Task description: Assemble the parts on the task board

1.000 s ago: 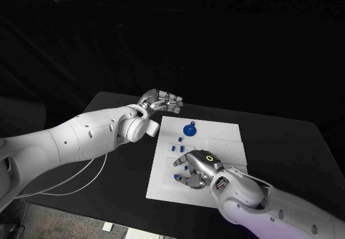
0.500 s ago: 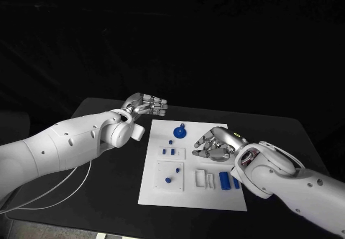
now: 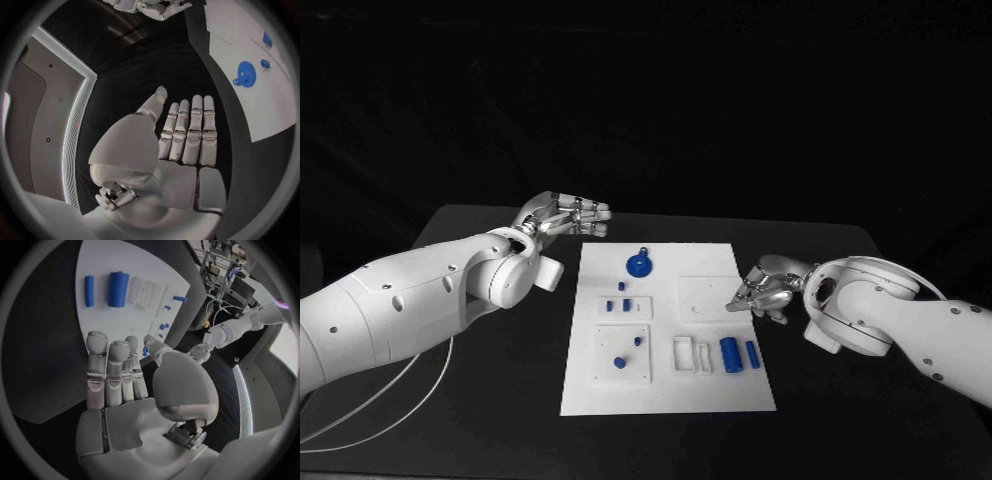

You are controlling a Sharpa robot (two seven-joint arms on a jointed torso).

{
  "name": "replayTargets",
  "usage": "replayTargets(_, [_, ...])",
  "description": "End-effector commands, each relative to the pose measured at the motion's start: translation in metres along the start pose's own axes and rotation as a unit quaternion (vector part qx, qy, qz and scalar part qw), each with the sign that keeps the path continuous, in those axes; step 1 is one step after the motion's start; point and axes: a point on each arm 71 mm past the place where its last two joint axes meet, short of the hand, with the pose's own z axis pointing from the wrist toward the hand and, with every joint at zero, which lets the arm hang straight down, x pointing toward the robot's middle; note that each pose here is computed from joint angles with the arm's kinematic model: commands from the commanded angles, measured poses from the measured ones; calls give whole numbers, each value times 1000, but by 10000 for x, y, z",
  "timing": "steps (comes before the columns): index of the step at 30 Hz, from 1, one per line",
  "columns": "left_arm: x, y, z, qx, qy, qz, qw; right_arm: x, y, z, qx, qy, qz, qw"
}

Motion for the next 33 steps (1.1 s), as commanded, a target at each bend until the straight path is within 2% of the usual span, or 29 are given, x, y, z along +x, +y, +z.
replayTargets(1, [38,-30,-23,21,19,-15,999,100,-136,-32,78,83,-18,993])
replayTargets(5, [52,-33,-53,25,32,-20,999,123,-187,-51,98,96,-33,990])
replayTargets(12, [110,-45,-80,28,52,-24,998,217,-238,-45,113,105,-54,987])
replayTargets(23, [143,-46,-83,29,59,-26,998,396,-184,38,112,105,-54,987])
replayTargets(33, [159,-43,-76,27,62,-26,997,571,-158,124,114,116,-49,985])
